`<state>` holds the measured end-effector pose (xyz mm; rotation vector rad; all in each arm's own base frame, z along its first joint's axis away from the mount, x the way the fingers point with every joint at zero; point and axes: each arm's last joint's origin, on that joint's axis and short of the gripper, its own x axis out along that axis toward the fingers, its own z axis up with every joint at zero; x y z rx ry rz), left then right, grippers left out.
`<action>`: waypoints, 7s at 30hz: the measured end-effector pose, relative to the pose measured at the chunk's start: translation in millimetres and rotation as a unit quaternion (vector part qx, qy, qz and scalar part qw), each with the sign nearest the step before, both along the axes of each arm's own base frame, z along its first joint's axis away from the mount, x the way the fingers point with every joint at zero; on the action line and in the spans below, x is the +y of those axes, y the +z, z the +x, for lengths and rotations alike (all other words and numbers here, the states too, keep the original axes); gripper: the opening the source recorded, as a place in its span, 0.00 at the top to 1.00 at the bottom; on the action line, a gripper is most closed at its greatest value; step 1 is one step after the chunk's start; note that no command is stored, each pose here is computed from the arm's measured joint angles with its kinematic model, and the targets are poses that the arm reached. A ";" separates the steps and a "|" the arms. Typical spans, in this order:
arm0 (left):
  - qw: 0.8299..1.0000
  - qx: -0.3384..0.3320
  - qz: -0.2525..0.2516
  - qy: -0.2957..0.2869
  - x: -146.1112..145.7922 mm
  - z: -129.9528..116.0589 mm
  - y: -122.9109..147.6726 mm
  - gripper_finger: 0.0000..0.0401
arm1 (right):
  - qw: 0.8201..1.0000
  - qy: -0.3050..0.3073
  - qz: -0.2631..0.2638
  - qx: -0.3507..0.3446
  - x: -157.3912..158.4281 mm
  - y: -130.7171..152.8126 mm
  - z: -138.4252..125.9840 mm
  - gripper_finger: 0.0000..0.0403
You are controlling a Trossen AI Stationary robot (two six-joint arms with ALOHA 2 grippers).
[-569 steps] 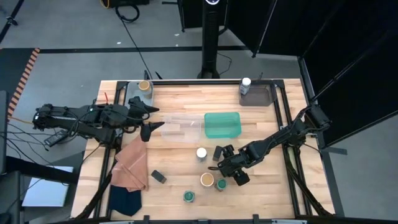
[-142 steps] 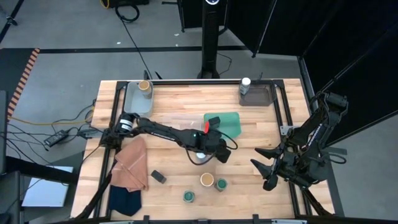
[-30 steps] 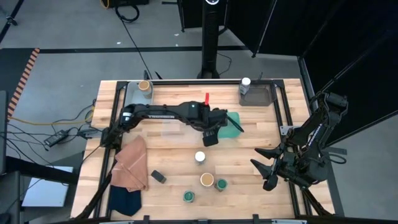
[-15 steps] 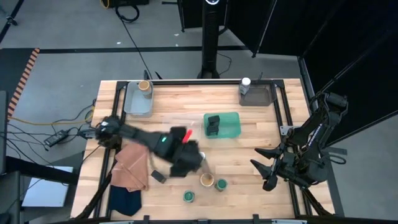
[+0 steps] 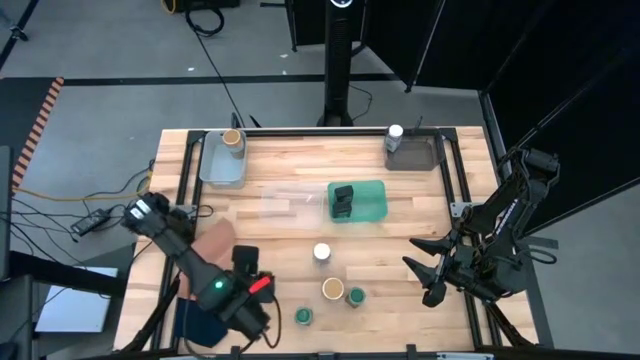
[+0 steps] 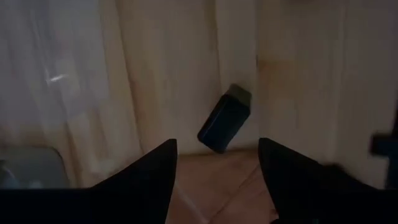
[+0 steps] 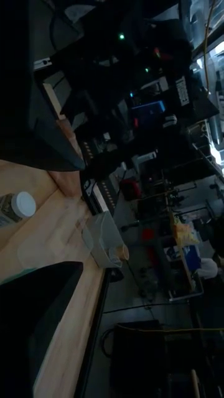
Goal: Sort spices by type
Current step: Put the green seasoning can into the green bin
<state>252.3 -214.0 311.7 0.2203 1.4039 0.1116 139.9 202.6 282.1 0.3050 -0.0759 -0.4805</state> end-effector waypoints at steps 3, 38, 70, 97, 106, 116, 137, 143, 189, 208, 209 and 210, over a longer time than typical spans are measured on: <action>0.999 -0.034 -0.031 0.015 -3.9 -7.2 1.0 0.42 | 1.000 0.000 -0.001 0.001 0.0 -0.2 0.0 0.37; 0.988 -0.005 -0.094 0.121 15.3 3.4 -41.0 0.42 | 1.000 -0.005 0.010 -0.005 -1.2 -0.5 1.8 0.37; 0.976 0.054 0.008 -0.210 14.2 -12.1 -90.5 0.42 | 1.000 -0.022 -0.002 0.001 -5.6 -2.2 8.7 0.37; 0.972 0.057 0.008 -0.228 36.3 -18.1 -105.7 0.65 | 0.999 -0.044 0.000 0.000 -12.5 -2.0 17.3 0.37; 0.988 0.037 -0.026 -0.150 56.0 4.7 -92.1 0.65 | 0.999 -0.044 0.006 -0.003 -12.5 -2.0 17.3 0.37; 0.997 -0.051 -0.059 0.008 101.5 48.0 -24.1 0.66 | 0.999 -0.044 0.011 -0.006 -12.4 -2.1 17.3 0.38; 0.879 -0.403 -0.103 0.231 226.3 146.4 43.6 0.66 | 0.999 -0.044 0.005 -0.003 -12.3 -2.8 17.4 0.39; 0.899 -0.363 -0.087 0.229 231.4 171.8 3.3 0.66 | 0.999 -0.044 0.006 -0.003 -12.3 -2.8 17.4 0.39; 0.977 -0.182 -0.011 0.114 253.9 224.0 -71.6 0.66 | 0.999 -0.044 0.012 -0.007 -12.1 -3.6 17.5 0.40; 0.985 -0.152 -0.019 0.080 247.6 230.8 -90.8 0.60 | 0.999 -0.046 0.009 -0.005 -12.8 -3.9 18.4 0.39; 0.984 -0.158 -0.022 0.075 247.0 232.0 -88.8 0.59 | 0.999 -0.046 0.009 -0.005 -12.8 -3.9 18.4 0.39; 0.984 -0.163 -0.021 0.069 246.3 232.7 -86.9 0.57 | 0.999 -0.046 0.008 -0.005 -12.8 -3.9 18.4 0.39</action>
